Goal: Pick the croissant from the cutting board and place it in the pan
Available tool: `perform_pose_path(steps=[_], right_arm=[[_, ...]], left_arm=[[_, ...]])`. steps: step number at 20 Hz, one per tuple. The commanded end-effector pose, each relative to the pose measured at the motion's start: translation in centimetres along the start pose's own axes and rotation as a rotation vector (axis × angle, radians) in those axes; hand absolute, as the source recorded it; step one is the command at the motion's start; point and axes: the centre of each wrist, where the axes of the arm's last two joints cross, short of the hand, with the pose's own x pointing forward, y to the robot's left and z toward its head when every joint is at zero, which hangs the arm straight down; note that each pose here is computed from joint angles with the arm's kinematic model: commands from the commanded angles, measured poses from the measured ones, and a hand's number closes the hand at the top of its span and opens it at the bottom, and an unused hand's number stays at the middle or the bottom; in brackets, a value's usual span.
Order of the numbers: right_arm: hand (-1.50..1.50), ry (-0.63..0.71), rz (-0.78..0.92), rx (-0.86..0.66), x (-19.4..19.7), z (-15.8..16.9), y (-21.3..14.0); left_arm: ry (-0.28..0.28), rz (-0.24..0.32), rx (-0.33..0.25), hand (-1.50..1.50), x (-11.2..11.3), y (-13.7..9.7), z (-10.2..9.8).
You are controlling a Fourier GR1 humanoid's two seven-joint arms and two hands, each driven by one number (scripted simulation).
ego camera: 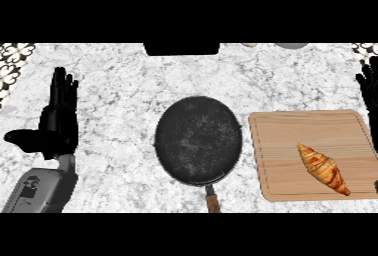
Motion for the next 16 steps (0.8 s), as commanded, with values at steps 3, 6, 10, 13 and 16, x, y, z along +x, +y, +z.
perform_pose_path(steps=[3,6,10,13,16], right_arm=[[-1.50,-0.059,0.014,0.210,-0.9,0.3,2.0],[-1.50,-0.151,0.050,0.400,-0.9,0.5,2.5],[-1.50,0.038,0.316,-0.081,-5.5,4.5,-5.3],[-1.50,0.098,0.505,0.041,-4.0,6.6,-10.0],[-1.50,0.081,0.751,0.176,-3.6,6.7,-12.3]], left_arm=[[0.162,-0.186,-0.137,0.00,-2.2,0.4,2.5],[0.283,-0.368,-0.247,0.00,-4.3,4.3,5.3],[0.356,-0.350,-0.242,0.00,-4.9,5.0,6.5],[0.376,-0.328,-0.242,0.00,-3.3,5.5,7.3],[0.363,-0.340,-0.250,0.00,-3.2,4.9,6.5]])
